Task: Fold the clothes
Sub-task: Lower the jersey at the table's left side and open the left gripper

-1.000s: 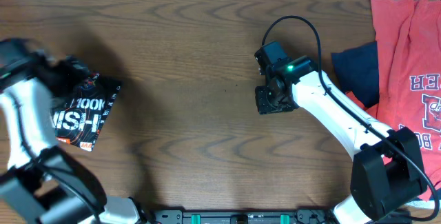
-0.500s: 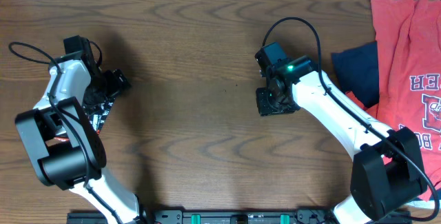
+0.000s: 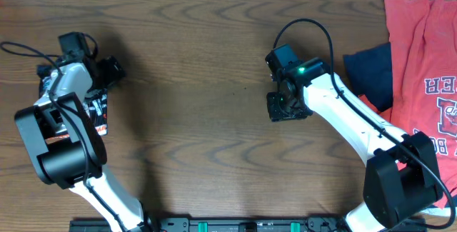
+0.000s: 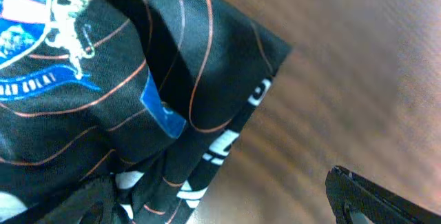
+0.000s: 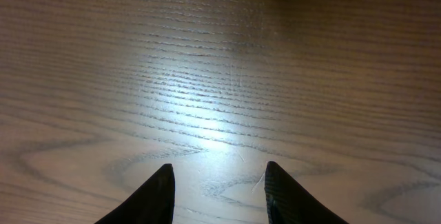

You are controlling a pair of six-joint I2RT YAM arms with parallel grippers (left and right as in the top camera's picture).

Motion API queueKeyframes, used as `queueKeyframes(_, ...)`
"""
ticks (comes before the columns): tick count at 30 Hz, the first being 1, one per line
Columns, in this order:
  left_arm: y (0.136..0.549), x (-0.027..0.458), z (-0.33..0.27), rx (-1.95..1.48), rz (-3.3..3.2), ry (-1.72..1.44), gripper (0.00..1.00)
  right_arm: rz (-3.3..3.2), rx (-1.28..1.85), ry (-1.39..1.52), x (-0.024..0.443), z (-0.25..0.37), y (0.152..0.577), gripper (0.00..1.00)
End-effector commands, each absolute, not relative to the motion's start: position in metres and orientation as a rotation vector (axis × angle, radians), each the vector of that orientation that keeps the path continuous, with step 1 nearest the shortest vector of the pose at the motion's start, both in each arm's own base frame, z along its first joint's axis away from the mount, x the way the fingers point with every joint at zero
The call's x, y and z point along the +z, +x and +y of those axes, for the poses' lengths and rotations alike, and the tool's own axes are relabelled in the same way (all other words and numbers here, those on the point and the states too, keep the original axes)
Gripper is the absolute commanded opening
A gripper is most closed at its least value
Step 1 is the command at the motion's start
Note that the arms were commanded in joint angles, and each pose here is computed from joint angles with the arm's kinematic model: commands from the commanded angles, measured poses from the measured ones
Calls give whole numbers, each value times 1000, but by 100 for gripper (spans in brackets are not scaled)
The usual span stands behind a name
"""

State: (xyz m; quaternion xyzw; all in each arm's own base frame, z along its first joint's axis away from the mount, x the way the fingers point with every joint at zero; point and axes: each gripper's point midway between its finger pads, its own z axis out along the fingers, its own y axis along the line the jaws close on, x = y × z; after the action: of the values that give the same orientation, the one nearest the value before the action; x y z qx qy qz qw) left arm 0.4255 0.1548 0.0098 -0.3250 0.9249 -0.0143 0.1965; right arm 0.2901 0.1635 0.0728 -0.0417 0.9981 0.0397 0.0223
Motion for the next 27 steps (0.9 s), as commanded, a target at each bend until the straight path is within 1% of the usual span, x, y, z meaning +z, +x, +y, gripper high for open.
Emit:
queueKeyframes(1,434,3,153,-213,2573,-892,98,3079,107,-129,74,160,294,41)
queueKeyframes(4,444,13,143,-365,2539,-830,98,3064,109,-112,75,160,298,42)
queueKeyframes(6,445,16,137,-392,2547,-775,98,3051,120,-59,75,160,303,43)
queueKeyframes(8,444,18,130,-384,2573,-706,98,3033,131,21,76,157,310,46)
queueKeyframes(9,444,21,125,-379,2586,-662,98,3020,141,69,76,154,315,50)
queueKeyframes(10,445,24,120,-377,2591,-622,98,3002,160,105,77,151,322,59)
queueKeyframes(13,451,39,101,-379,2587,-539,98,2969,241,173,81,144,337,70)
queueKeyframes(15,456,52,84,-373,2576,-451,98,2949,290,195,83,138,346,72)
queueKeyframes(17,461,68,62,-362,2565,-362,98,2925,347,207,86,129,356,83)
queueKeyframes(20,464,81,35,-322,2564,-274,98,2899,427,192,89,121,365,93)
queueKeyframes(23,453,82,8,-297,2620,-212,98,2887,482,198,91,109,370,98)
queueKeyframes(25,437,77,-8,-315,2690,-193,98,2891,474,201,91,99,370,99)
queueKeyframes(27,412,68,-23,-331,2803,-170,98,2896,455,261,89,83,370,99)
